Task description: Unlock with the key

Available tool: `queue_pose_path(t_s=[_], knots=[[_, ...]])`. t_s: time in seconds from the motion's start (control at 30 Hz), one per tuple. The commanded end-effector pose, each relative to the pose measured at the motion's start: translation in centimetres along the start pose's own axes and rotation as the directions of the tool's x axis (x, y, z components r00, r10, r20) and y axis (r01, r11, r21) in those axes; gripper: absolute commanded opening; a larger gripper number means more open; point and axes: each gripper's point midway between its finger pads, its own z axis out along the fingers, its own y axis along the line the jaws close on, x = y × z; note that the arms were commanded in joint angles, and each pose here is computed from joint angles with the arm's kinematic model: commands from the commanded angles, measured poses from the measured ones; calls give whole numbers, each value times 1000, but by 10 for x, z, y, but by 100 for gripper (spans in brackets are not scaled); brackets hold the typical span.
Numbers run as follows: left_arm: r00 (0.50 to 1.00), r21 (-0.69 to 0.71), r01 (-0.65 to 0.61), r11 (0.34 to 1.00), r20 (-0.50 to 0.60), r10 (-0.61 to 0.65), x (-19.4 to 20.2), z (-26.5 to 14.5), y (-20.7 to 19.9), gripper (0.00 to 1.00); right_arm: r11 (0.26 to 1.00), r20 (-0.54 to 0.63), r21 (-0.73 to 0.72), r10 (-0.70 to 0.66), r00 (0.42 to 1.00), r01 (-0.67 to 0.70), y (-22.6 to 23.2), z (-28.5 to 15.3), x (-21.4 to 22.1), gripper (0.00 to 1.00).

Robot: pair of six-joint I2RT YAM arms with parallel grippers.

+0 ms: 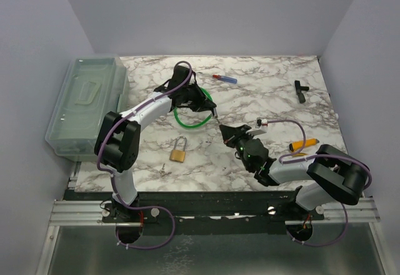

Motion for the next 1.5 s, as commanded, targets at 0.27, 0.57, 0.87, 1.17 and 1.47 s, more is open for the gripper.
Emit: queue_pose_path(t_s=[0.27, 0.57, 0.87, 1.17, 1.47], knots=[[999, 36, 28, 999, -16, -28, 0, -6, -4, 0, 1000, 15, 1, 8, 1000, -8, 3, 7, 2, 0], [1000, 32, 26, 999, -14, -26, 0, -4, -2, 0, 1000, 44, -22, 10, 999, -9, 8, 5, -6, 0], [1000, 31, 21, 999, -18, -21, 0, -1, 0, 0, 1000, 47, -10, 12, 999, -12, 6, 6, -6, 0], [999, 37, 38, 999, -30, -37, 3, 0, 0, 0, 1000, 70, -6, 27, 997, -26, 5, 8, -10, 0], [998, 41, 45, 998, -34, -44, 3, 0, 0, 0, 999, 71, 3, 33, 997, -33, 0, 12, -8, 0]])
